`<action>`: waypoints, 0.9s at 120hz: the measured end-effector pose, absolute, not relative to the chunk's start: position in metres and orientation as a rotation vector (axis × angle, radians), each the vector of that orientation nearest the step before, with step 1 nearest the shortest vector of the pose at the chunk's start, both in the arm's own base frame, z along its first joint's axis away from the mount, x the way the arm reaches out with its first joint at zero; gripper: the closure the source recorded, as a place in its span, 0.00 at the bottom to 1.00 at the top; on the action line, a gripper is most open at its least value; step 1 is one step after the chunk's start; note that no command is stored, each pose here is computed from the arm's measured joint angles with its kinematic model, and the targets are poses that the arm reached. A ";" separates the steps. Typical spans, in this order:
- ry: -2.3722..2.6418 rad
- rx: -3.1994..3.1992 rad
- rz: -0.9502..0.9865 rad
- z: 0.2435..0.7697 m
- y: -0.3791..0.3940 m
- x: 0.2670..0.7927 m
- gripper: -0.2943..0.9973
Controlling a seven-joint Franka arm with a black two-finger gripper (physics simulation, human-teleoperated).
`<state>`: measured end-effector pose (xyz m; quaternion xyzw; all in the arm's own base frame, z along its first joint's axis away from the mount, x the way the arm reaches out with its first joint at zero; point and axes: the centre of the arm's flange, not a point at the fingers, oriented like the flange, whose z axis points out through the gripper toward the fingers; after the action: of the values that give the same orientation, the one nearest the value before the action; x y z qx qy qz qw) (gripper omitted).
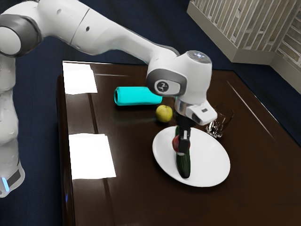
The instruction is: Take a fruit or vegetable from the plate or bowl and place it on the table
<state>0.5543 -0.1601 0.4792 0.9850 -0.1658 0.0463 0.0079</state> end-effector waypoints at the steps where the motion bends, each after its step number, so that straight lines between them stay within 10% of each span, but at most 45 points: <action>1: -0.534 3.071 0.158 0.484 -0.167 0.556 0.47; 17: -0.874 2.903 0.436 0.566 -0.302 0.550 0.45; 34: -0.790 2.959 0.633 0.585 -0.252 0.612 0.46; 108: -0.995 2.819 1.119 0.488 -0.273 0.712 0.46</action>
<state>0.7122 -0.2735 0.4883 0.8828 -0.3117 0.3505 -0.0251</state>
